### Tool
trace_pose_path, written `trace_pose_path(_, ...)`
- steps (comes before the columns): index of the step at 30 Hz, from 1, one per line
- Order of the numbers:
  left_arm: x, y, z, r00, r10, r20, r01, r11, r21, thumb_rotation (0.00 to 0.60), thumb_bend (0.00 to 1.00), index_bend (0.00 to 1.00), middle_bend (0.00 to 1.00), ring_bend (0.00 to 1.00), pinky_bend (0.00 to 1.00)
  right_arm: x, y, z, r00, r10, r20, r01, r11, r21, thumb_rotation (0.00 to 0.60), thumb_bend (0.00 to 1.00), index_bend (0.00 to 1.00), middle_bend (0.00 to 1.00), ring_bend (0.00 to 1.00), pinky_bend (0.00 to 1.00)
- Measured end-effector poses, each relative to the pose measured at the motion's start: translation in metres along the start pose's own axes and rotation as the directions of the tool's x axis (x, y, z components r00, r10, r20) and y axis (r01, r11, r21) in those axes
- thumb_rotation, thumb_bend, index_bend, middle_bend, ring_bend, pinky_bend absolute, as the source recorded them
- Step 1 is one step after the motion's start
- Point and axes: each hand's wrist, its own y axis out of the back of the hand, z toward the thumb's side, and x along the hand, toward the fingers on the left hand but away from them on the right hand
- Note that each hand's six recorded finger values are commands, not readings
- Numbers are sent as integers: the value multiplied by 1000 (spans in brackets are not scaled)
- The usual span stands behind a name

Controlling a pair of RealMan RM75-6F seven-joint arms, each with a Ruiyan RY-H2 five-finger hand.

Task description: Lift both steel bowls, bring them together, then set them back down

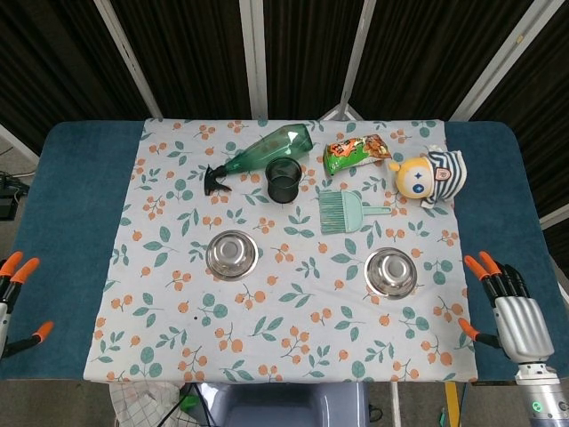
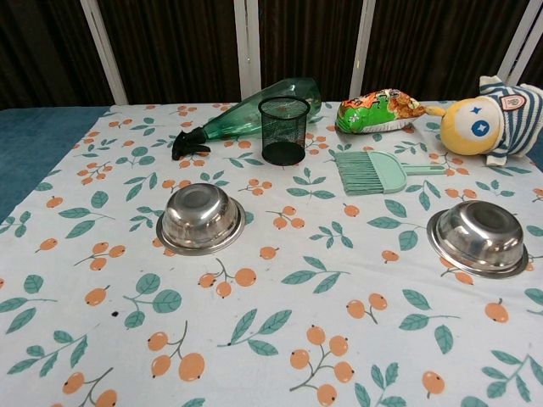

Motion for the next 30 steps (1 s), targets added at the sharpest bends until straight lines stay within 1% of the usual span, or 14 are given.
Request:
trace_pose_path(4,-5,3,-1,1000,8,-4,-8,1000,-8,600,292,132,0,0,0,0,-5,7,1000,14,-18,-15,1000,-22,600,155,129,16,37,66)
trace_pose_path(6,-6,5,0,1000,11,0,-11,1000,-14,600,292,132,0,0,0,-2,-7,15,999,27,-44,-28,999,-35,600,154,129,15,37,66)
trace_pose_path(10,-8,7,0,1000,23,3,-23,1000,-15,600,292,134,0,0,0,-11,-8,30,995,39,-87,-43,998,-41,600,155,129,2,23,66)
trace_pose_path(12,-8,6,1,1000,25,3,-25,1000,-10,600,291,135,0,0,0,-18,-10,38,993,58,-102,-62,997,-35,600,155,129,0,16,66)
trace_pose_path(20,-6,-4,6,1000,-10,9,10,1000,5,600,292,139,0,0,0,-56,-27,72,977,177,-117,-176,984,23,600,155,130,0,6,66)
trace_pose_path(25,-4,-4,3,1000,-11,-6,11,1000,8,600,292,140,0,0,0,-75,-39,94,964,241,-114,-235,970,67,600,155,130,0,6,66)
trace_pose_path(30,-2,-2,-2,999,-2,-32,2,1000,12,600,292,142,0,0,0,-94,-56,116,948,302,-104,-296,953,70,600,155,130,0,6,66)
